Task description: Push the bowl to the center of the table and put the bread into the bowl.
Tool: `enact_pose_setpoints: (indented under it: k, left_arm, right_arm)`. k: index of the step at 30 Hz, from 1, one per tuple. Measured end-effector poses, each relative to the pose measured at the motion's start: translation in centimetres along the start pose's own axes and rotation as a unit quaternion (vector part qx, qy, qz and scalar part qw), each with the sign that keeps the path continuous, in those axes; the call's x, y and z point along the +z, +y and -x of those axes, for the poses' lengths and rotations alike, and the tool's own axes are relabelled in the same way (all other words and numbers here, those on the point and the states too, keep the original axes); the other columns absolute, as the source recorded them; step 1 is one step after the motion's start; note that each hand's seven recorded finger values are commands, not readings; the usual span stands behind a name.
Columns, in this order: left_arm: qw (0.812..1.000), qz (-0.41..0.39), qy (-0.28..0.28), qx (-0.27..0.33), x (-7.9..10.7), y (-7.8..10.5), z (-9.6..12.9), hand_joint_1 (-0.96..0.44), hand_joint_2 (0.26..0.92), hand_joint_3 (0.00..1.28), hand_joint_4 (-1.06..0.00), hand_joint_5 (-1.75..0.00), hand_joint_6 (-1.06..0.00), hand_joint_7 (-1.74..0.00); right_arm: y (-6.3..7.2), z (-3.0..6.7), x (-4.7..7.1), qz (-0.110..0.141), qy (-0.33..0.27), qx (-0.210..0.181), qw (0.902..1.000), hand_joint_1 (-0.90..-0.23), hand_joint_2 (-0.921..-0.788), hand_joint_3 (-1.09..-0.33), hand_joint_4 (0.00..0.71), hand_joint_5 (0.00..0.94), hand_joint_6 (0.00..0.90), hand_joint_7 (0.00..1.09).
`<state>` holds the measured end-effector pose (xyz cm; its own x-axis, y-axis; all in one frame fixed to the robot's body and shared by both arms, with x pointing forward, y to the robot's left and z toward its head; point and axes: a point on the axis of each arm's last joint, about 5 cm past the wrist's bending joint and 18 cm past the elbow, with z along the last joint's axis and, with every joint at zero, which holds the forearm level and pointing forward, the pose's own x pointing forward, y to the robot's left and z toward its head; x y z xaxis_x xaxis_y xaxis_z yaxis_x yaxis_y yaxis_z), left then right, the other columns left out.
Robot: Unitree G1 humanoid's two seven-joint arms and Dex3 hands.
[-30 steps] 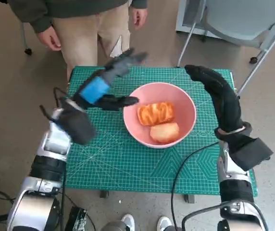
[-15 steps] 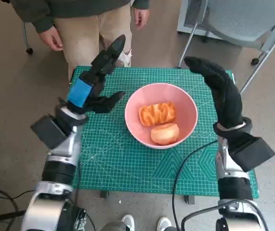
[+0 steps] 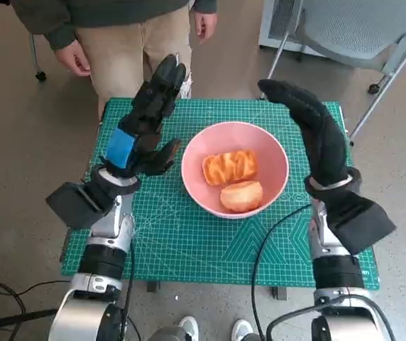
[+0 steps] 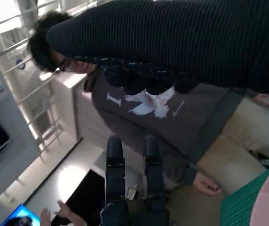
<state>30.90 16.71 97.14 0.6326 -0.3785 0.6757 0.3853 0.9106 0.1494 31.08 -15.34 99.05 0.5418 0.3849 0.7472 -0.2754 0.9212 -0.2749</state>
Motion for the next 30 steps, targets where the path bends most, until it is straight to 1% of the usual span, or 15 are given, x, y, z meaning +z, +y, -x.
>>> enact_pose_setpoints:
  k: [14, 30]
  left_arm:
    - [1.0, 0.016, -0.006, -0.005, -0.24, -0.26, 0.13, -0.79, 0.921, 0.6, 0.0, 0.0, -0.08, -0.01]
    - [1.0, 0.025, -0.013, -0.011, -0.24, -0.06, 0.27, -0.79, 0.921, 0.6, 0.0, 0.0, -0.07, -0.01]
  right_arm:
    - [-0.28, -0.37, 0.12, 0.003, -0.009, 0.009, 0.9999, -0.698, -0.921, -0.812, 0.181, 0.0, -0.001, 0.49]
    - [-0.55, -0.63, 0.48, 0.01, -0.02, 0.011, 0.9997, -0.699, -0.921, -0.813, 0.175, 0.0, -0.001, 0.48]
